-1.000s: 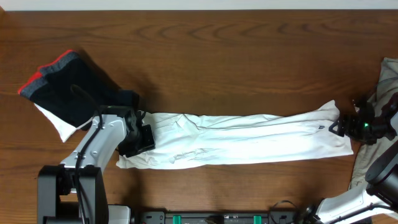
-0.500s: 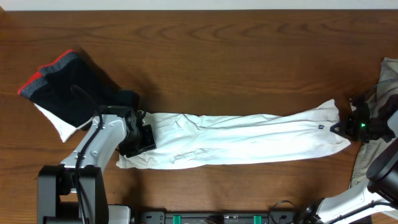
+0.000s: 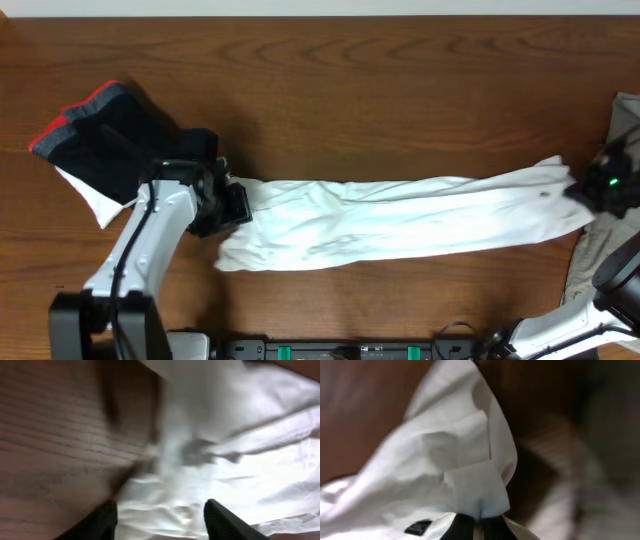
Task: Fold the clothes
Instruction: 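Lift the right end and fold it leftward toward the left gripper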
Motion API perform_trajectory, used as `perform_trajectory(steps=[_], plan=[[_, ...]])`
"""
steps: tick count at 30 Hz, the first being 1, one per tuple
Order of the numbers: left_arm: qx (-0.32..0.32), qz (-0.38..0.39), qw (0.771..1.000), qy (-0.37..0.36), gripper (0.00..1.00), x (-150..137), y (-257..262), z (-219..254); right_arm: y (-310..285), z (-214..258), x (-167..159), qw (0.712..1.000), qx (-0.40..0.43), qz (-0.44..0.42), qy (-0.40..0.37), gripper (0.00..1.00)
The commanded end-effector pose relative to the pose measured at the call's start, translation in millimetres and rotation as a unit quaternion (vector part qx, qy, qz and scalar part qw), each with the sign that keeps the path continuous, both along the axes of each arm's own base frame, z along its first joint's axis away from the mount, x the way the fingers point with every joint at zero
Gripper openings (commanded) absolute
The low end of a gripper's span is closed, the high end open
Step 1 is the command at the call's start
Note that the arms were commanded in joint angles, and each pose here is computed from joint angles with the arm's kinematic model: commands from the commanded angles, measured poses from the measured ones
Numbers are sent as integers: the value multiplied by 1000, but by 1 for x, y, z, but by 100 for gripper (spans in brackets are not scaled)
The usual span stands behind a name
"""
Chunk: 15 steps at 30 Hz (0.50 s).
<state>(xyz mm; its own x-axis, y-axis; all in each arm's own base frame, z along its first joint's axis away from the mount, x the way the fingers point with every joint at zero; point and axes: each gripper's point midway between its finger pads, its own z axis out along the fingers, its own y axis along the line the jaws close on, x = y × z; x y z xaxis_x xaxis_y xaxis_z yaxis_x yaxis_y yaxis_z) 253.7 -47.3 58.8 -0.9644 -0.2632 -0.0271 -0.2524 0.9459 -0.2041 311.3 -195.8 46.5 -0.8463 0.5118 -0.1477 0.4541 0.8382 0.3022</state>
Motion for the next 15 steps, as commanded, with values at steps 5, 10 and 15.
perform_trajectory(steps=[5,10,15], plan=[[-6,1,1000,-26,59,6,-2,15,-12,60,19,999,-29,-24,-21,1],[-7,1,1000,-26,59,6,-2,15,35,85,27,998,-43,38,-6,1],[-7,1,1000,-26,59,6,-2,15,95,87,19,992,-61,98,60,1]])
